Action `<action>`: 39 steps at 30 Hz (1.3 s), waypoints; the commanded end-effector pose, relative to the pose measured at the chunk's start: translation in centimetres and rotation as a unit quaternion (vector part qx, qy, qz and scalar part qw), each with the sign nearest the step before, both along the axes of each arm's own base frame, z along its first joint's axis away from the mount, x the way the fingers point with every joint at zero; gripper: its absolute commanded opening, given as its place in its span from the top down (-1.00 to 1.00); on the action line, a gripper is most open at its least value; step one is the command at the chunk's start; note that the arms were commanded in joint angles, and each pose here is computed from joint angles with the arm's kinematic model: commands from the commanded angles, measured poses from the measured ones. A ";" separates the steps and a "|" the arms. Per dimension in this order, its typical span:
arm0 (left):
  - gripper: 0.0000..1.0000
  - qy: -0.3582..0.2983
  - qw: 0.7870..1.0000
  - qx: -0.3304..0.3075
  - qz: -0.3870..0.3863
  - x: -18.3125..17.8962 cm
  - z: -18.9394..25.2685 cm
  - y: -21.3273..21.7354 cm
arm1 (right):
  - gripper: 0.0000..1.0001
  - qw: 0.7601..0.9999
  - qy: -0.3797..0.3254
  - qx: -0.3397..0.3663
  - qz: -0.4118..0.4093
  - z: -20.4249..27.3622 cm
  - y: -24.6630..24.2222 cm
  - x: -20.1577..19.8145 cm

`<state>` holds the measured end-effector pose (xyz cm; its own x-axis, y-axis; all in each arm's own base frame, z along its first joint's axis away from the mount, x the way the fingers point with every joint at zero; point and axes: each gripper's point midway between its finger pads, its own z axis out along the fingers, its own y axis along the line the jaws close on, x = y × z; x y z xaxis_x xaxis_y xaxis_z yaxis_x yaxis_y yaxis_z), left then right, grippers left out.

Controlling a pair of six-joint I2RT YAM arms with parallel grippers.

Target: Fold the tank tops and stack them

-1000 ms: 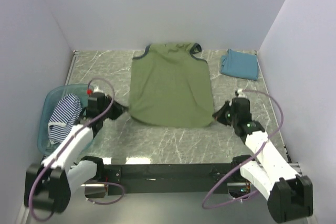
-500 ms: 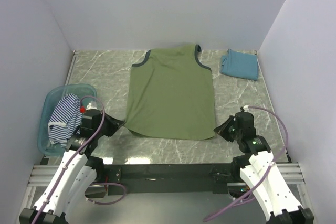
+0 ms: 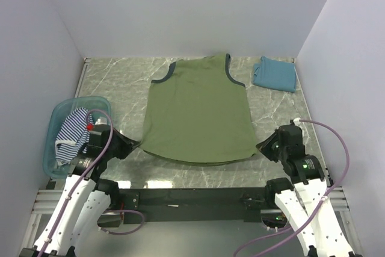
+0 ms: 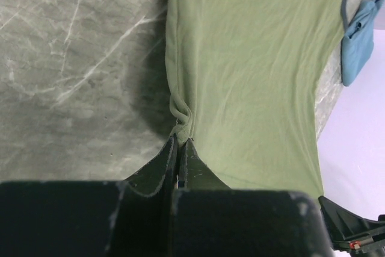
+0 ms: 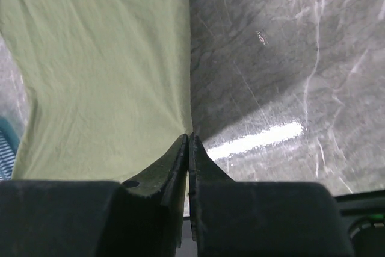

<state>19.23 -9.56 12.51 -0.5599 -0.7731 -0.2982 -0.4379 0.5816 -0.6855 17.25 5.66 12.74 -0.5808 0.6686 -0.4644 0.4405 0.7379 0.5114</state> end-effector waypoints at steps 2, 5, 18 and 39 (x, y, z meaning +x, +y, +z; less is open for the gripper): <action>0.99 -0.012 1.000 0.000 -0.013 -0.7 1.8 -0.1 | 0.82 1.000 0.003 -0.020 -0.021 1.5 -1.2 -1.1; 0.99 -0.012 1.000 -0.007 -0.022 -1.2 1.8 -0.4 | 0.78 0.999 0.005 -0.021 -0.024 1.6 -1.4 -1.8; -0.28 -0.099 0.990 0.021 -0.093 0.5 7.0 -1.4 | -0.35 0.992 -0.051 0.046 0.107 3.8 3.3 -1.0; -0.26 -0.332 0.928 0.169 0.010 7.9 35.2 3.6 | 0.09 0.927 -0.033 -0.061 0.368 1.8 42.5 -1.5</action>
